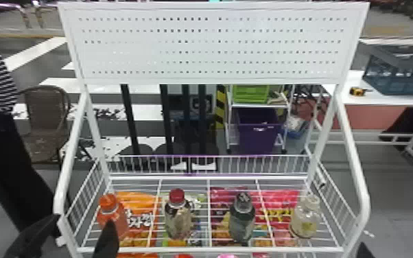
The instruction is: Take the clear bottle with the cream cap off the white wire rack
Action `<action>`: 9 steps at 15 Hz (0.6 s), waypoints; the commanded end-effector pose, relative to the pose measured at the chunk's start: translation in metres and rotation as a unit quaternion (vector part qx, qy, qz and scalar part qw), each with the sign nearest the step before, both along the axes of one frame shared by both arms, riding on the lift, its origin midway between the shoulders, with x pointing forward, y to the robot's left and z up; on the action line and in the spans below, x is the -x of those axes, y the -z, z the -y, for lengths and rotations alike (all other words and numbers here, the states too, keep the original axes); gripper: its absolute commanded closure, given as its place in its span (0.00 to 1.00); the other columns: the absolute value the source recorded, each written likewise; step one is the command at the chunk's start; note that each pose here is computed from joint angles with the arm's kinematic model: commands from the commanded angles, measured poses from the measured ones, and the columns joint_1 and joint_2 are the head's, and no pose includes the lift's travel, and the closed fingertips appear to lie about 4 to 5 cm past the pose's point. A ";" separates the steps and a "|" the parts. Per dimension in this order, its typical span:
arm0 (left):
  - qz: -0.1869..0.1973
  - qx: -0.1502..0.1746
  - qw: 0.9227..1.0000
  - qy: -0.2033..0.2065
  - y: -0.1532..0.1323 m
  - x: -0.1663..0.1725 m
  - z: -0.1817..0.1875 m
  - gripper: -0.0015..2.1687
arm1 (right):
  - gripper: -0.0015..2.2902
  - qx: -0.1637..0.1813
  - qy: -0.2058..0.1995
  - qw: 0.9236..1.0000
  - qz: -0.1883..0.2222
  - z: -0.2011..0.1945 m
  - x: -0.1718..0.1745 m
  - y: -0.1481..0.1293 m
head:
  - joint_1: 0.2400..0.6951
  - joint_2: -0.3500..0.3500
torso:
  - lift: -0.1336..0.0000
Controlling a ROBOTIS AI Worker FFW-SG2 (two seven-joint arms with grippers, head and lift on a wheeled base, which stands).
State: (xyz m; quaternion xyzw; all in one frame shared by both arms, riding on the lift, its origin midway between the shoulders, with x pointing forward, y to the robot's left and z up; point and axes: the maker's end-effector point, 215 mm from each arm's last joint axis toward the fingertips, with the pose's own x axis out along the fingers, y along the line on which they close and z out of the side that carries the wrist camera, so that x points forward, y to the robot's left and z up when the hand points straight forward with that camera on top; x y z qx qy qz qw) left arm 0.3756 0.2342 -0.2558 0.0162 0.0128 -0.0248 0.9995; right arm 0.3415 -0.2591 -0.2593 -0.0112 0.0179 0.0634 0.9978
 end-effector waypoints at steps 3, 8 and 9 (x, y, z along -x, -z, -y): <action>0.002 0.003 1.000 0.003 -0.002 0.000 0.003 0.06 | 0.03 0.000 0.000 1.000 0.000 0.000 0.001 -0.001 | 0.57 0.50 | 1.00; 0.004 0.004 1.000 0.005 -0.006 0.000 0.005 0.06 | 0.03 0.001 0.000 1.000 0.003 0.000 0.001 -0.004 | 0.57 0.50 | 1.00; 0.005 0.005 1.000 0.006 -0.007 0.001 0.006 0.06 | 0.03 0.002 0.001 1.000 0.002 0.001 0.000 -0.002 | 0.57 0.50 | 1.00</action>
